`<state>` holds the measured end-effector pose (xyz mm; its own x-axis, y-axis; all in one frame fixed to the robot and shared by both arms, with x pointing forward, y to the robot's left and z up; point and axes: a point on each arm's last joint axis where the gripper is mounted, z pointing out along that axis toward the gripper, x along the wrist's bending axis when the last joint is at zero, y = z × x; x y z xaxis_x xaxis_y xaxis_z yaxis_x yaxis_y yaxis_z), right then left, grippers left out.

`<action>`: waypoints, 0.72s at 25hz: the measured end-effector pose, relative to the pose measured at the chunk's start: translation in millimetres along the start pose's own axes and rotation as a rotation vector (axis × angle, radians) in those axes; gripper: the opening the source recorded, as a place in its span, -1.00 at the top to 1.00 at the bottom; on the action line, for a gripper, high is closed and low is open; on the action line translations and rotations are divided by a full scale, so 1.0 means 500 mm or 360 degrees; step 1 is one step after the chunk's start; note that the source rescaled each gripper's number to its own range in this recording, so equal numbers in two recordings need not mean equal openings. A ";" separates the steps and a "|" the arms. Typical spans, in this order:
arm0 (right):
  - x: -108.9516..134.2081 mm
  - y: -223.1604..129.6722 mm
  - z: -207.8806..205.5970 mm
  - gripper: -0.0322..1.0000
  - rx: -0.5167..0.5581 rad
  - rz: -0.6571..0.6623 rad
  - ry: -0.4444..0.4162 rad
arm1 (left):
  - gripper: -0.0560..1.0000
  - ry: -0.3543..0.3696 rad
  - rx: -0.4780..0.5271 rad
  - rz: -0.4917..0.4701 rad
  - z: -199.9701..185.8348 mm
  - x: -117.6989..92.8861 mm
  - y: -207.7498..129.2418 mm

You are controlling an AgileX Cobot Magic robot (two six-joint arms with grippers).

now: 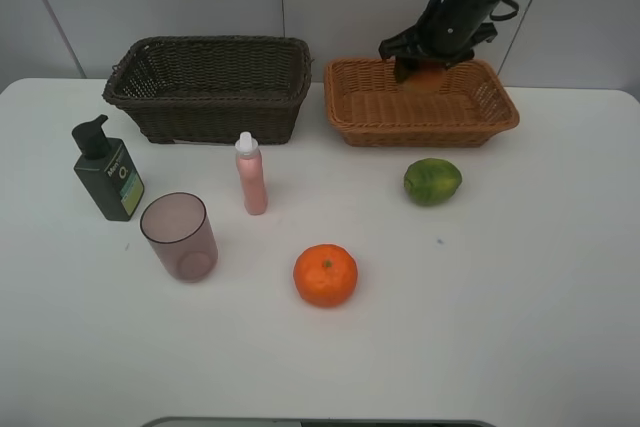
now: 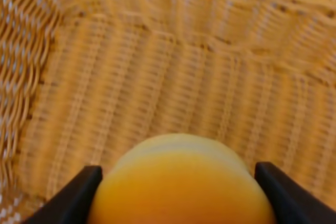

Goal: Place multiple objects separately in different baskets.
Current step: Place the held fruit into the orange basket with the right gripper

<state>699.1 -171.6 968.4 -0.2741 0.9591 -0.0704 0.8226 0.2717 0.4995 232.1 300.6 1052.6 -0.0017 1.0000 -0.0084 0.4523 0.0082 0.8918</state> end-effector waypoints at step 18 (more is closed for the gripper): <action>0.007 -0.008 0.088 0.13 -0.0119 -0.0029 0.0004 | -0.96 0.0000 0.0000 0.0000 0.000 0.000 0.000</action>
<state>716.6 -166.0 928.3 -0.2902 0.9538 -0.0779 0.7780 0.2826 0.5611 232.1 300.6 1052.6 -0.0017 1.0000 -0.0084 0.4523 0.0082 0.8918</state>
